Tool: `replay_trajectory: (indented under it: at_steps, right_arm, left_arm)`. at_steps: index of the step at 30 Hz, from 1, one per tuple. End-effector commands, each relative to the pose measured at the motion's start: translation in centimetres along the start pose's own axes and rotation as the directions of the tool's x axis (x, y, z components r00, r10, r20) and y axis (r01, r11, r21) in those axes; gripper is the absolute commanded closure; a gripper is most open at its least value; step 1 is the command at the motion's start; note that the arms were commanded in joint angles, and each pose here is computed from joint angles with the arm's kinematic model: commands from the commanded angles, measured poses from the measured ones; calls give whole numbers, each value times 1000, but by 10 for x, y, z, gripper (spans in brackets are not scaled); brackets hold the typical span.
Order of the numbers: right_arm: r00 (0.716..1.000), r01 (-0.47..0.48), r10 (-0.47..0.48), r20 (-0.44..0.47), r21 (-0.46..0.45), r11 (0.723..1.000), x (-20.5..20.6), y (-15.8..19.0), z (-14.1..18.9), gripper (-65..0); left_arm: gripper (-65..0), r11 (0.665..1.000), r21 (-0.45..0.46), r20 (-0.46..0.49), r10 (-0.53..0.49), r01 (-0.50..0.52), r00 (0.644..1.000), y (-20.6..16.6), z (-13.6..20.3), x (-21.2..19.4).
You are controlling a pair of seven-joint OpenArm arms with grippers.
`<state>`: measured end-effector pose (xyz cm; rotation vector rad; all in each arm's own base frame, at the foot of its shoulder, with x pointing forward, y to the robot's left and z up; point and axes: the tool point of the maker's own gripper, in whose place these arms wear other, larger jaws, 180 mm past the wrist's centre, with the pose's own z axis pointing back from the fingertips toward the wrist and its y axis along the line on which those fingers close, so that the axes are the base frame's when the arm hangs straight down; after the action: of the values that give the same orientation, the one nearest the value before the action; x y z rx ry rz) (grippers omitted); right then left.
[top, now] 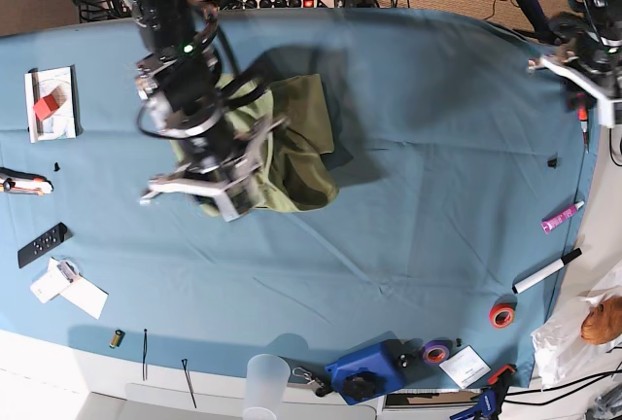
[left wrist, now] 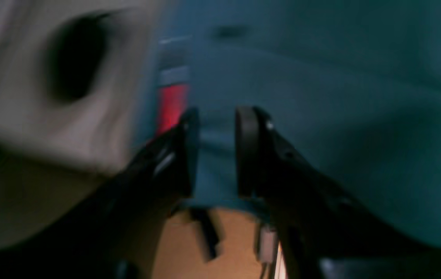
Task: Layout the t-shirt on the table in an organized manner, then fold the t-shirt properly
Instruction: 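Press the folded bundle down with the right gripper, then tuck the bundle's loose edge under with the right gripper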
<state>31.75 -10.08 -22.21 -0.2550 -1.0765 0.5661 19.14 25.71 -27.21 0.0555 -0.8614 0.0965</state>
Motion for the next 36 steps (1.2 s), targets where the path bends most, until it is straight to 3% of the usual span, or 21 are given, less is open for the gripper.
replay_trajectory:
  at_steps: [1, 6, 10, 12, 15, 17, 21, 24, 28, 36]
  right_arm:
    - [999, 32, -29, 39, -64, 997, 8, -21, 2, -28]
    - [984, 157, -172, -48, -221, 963, -33, -85, -2, -15]
    - [950, 245, -280, -135, -232, 941, -78, -108, -11, -15]
    - [940, 272, -306, -152, -205, 940, -89, -110, -13, -15]
    - [942, 308, -310, -128, -35, 951, -83, -89, -17, -15]
    - [939, 336, -327, -111, 82, 938, -74, -69, -17, -14]
    - [932, 359, -341, -125, 172, 917, -78, -47, -14, -14]
    - [914, 402, -364, -179, 281, 871, -90, -17, -20, -14]
    - [907, 419, -335, -255, 477, 772, -103, 43, -28, -14]
    - [954, 298, -194, -227, 666, 684, -88, 109, -16, -14]
  left_arm:
    - [-150, 999, -49, 55, -14, 17, 998, -9, 4, 12]
    - [-149, 934, -332, 206, -62, 129, 977, -64, 17, 34]
    - [-64, 885, -427, 270, -72, 187, 960, -92, 18, 47]
    - [-55, 858, -472, 294, -66, 205, 954, -111, 15, 51]
    - [-54, 836, -494, 296, -97, 240, 950, -137, 0, 48]
    - [-53, 844, -478, 283, -117, 246, 952, -148, -14, 47]
    - [-53, 857, -449, 263, -144, 253, 954, -165, -30, 47]
    - [-53, 851, -450, 269, -160, 271, 950, -173, -31, 48]
    - [-53, 849, -452, 273, -160, 273, 949, -174, -31, 50]
    - [-54, 850, -450, 271, -163, 275, 948, -173, -31, 49]
